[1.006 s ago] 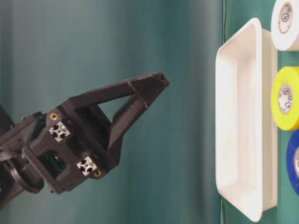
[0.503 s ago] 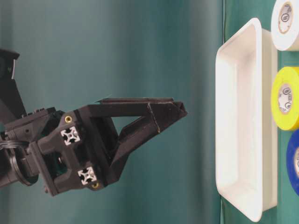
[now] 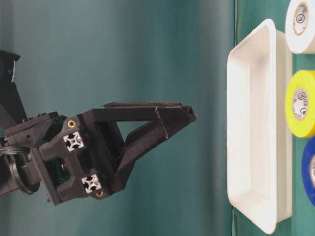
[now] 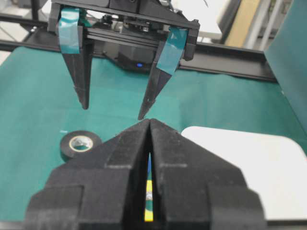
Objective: Pick up the tape from a random location and place it into the white case.
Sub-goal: 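Lower the open left gripper over the orange-red tape roll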
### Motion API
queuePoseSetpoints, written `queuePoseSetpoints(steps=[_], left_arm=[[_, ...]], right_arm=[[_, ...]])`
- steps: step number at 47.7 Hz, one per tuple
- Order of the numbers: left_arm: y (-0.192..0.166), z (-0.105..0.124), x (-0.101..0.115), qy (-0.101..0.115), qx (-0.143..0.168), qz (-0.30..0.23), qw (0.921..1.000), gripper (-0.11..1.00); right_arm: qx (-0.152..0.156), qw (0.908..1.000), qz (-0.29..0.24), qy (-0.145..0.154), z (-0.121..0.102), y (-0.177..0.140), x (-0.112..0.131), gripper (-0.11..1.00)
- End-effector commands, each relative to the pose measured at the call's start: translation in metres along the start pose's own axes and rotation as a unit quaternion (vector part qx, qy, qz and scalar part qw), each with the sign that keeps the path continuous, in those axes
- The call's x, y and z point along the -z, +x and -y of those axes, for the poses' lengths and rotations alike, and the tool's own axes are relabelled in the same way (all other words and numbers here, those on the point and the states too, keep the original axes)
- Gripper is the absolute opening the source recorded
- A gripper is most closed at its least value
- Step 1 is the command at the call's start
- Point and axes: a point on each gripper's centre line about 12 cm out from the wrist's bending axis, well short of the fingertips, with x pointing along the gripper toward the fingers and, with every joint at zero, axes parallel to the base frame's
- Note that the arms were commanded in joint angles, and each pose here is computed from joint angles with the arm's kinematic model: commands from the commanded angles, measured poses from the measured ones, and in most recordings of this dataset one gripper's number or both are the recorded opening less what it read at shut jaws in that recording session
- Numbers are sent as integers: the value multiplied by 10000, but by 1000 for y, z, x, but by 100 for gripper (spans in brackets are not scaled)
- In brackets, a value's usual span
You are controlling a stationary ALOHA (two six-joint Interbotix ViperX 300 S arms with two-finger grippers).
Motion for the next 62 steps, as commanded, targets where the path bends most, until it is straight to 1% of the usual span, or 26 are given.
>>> queuePoseSetpoints(steps=[1, 4, 8, 12, 26, 42, 62], left_arm=[[-15, 1, -10, 118, -33, 251, 9996, 99], [-15, 2, -10, 256, -46, 266, 9993, 99], [-15, 3, -11, 514, -49, 303, 9982, 99], [-14, 5, -12, 710, -47, 334, 9969, 99], [-15, 9, -16, 1291, -72, 517, 9903, 99], [-15, 11, -17, 1492, -79, 563, 9872, 99], [-14, 11, -17, 1492, -83, 586, 9870, 99]], right_arm=[[-2, 9999, 115, 15, 0, 2, -10, 0], [5, 9999, 115, 16, 0, 2, -10, 0], [5, 9999, 115, 16, 0, 2, -10, 0], [5, 9999, 115, 16, 0, 2, -10, 0], [6, 10000, 92, 16, 0, 2, -10, 0], [6, 10000, 62, 23, 0, 2, -10, 0], [-1, 10000, 54, 15, 0, 2, -9, 0]])
